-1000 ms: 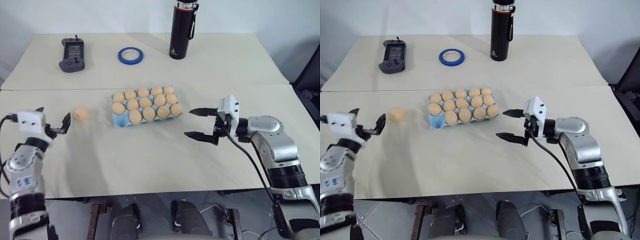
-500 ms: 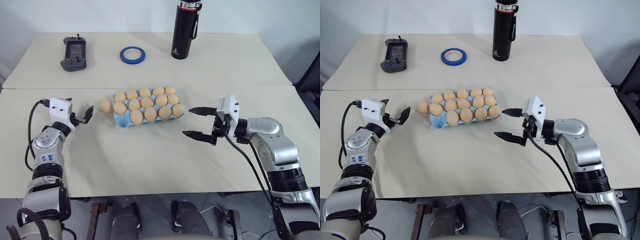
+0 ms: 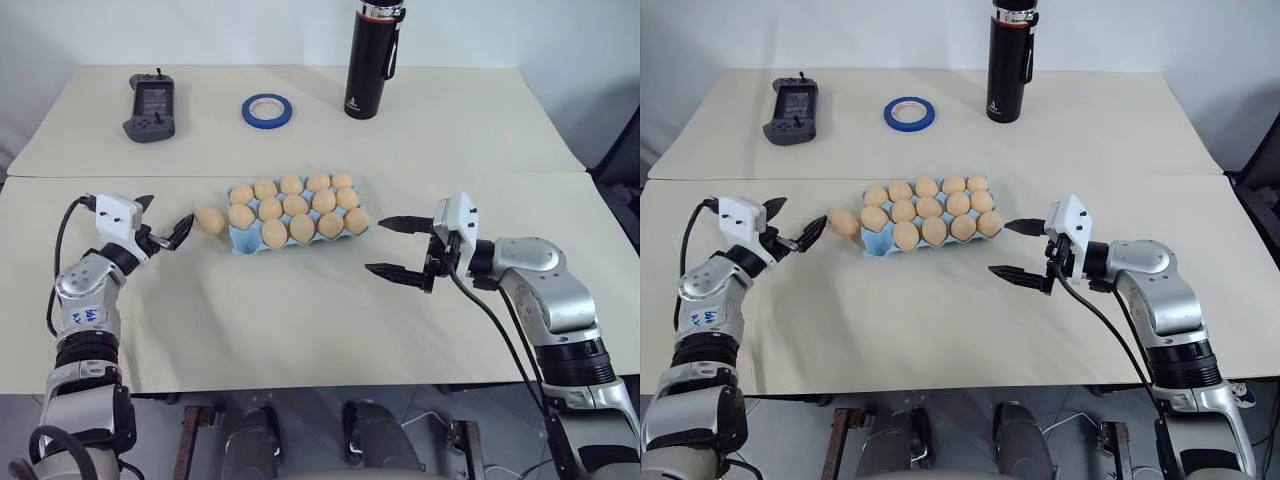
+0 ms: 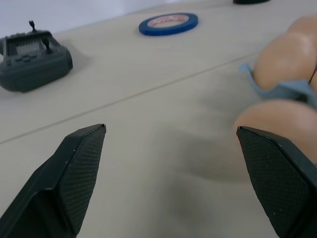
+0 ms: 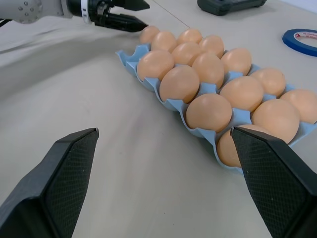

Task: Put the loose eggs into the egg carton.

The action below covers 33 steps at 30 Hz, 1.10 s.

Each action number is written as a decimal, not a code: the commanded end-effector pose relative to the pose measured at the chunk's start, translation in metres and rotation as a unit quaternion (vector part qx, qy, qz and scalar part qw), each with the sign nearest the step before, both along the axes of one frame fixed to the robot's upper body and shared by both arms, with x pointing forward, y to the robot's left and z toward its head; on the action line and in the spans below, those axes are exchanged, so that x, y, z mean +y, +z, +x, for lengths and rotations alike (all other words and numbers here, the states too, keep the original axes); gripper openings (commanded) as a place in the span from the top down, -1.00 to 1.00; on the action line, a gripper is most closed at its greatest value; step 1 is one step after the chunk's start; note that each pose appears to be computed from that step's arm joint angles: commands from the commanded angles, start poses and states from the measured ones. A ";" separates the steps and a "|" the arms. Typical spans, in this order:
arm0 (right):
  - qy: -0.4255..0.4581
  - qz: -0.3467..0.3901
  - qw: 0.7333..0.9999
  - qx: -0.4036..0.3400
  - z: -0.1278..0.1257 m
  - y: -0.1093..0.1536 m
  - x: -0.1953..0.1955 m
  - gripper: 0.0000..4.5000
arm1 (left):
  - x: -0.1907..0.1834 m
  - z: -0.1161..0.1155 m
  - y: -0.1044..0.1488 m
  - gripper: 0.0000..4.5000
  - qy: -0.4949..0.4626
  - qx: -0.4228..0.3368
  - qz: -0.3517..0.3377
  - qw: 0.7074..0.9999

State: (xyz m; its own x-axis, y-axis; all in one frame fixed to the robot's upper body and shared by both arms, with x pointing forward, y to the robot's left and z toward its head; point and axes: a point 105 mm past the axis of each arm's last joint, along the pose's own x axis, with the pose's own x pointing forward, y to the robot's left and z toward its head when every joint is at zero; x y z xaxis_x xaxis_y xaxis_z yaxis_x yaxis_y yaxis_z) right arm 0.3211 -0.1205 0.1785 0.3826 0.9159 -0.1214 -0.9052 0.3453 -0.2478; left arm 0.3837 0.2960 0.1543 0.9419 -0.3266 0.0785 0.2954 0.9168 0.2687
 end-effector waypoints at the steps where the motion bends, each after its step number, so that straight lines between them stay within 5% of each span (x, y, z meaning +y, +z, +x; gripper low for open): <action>1: -0.006 0.008 1.000 -0.027 0.000 0.014 -0.004 -0.99 | 0.003 -0.006 0.024 -1.00 -0.009 -0.025 0.007 1.000; 6: -0.009 0.008 1.000 -0.025 0.000 0.011 -0.005 -0.99 | -0.007 -0.014 0.035 -1.00 -0.046 -0.021 0.003 0.999; 24: -0.026 0.013 0.999 -0.033 0.005 0.012 -0.005 -0.99 | -0.038 0.014 -0.018 -1.00 -0.058 0.077 -0.011 0.995; 33: -0.041 0.011 0.998 -0.041 0.007 0.014 -0.009 -1.00 | -0.032 0.007 -0.020 -0.03 -0.053 0.094 -0.009 0.994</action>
State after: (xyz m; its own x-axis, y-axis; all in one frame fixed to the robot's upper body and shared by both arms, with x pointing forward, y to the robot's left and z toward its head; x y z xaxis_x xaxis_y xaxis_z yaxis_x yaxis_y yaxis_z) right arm 0.3292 -0.1238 0.1791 0.4444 0.8897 -0.1048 -0.8744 0.4053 -0.2666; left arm 0.3933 0.2581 0.1225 0.8939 -0.4346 -0.1094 0.4469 0.8831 0.1432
